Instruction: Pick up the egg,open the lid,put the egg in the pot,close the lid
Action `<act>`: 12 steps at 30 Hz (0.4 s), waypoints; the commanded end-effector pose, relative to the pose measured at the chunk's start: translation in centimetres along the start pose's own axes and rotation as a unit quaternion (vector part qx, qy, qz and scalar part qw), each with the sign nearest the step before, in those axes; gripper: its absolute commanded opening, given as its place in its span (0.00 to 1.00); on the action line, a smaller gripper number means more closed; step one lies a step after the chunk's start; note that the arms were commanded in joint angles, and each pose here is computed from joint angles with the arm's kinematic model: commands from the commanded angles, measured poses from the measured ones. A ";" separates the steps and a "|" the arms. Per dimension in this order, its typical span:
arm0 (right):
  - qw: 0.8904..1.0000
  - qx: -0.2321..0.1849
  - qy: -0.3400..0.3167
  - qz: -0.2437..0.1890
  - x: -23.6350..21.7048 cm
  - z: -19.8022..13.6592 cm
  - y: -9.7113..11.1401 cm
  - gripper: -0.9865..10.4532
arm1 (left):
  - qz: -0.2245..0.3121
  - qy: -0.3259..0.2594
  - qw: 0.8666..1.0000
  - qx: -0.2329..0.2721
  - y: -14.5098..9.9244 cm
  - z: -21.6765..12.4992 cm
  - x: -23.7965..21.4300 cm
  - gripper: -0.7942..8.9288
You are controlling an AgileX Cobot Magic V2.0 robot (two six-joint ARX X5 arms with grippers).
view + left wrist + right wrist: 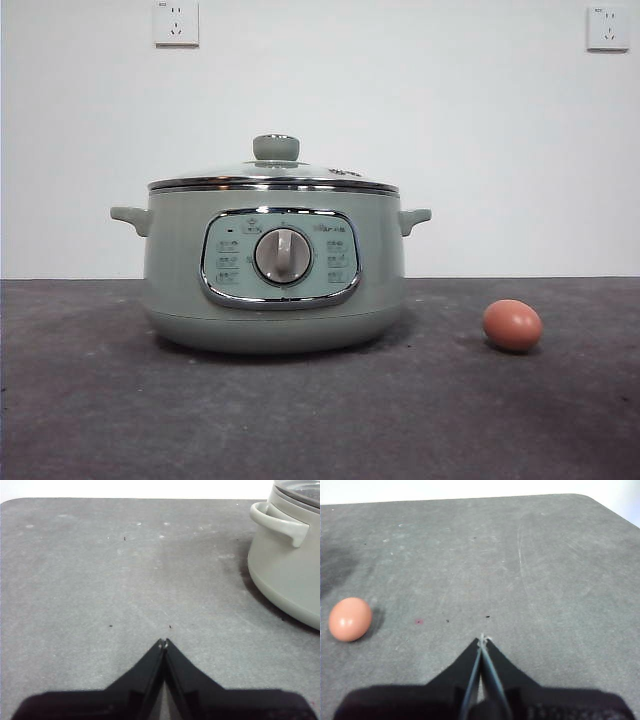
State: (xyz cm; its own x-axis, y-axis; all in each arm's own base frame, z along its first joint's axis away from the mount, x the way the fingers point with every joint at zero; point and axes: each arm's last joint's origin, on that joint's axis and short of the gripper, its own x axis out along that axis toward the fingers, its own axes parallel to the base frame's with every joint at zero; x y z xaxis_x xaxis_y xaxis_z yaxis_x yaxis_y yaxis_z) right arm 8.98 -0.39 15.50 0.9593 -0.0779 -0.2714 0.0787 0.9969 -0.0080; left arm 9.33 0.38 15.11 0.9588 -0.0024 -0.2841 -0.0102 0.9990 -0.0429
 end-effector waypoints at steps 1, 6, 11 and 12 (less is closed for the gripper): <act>1.000 0.003 0.000 0.001 0.1 -0.2 0.0 0.09 | 0.001 0.000 1.000 -0.002 0.0 -0.2 0.1 0.08; 0.997 0.075 -0.009 0.007 0.1 0.0 0.0 0.09 | 0.001 0.000 1.000 -0.015 0.0 -0.2 0.1 0.08; 0.986 0.150 -0.058 0.050 -0.1 1.3 0.2 0.08 | -0.022 -0.017 0.999 -0.042 -0.2 1.0 -0.4 0.07; 0.983 0.162 -0.067 0.059 -0.3 1.7 0.3 0.08 | -0.029 -0.022 0.998 -0.042 -0.2 1.4 -0.6 0.07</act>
State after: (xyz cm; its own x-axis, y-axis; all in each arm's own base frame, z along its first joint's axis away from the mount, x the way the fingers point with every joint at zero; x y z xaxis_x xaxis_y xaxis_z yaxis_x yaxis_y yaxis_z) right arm 9.23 -0.14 16.78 0.9892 0.0087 -0.1461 0.0289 0.9670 0.2533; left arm 9.23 0.23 15.98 0.9635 -0.0509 -0.2629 0.0204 0.9929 -0.1174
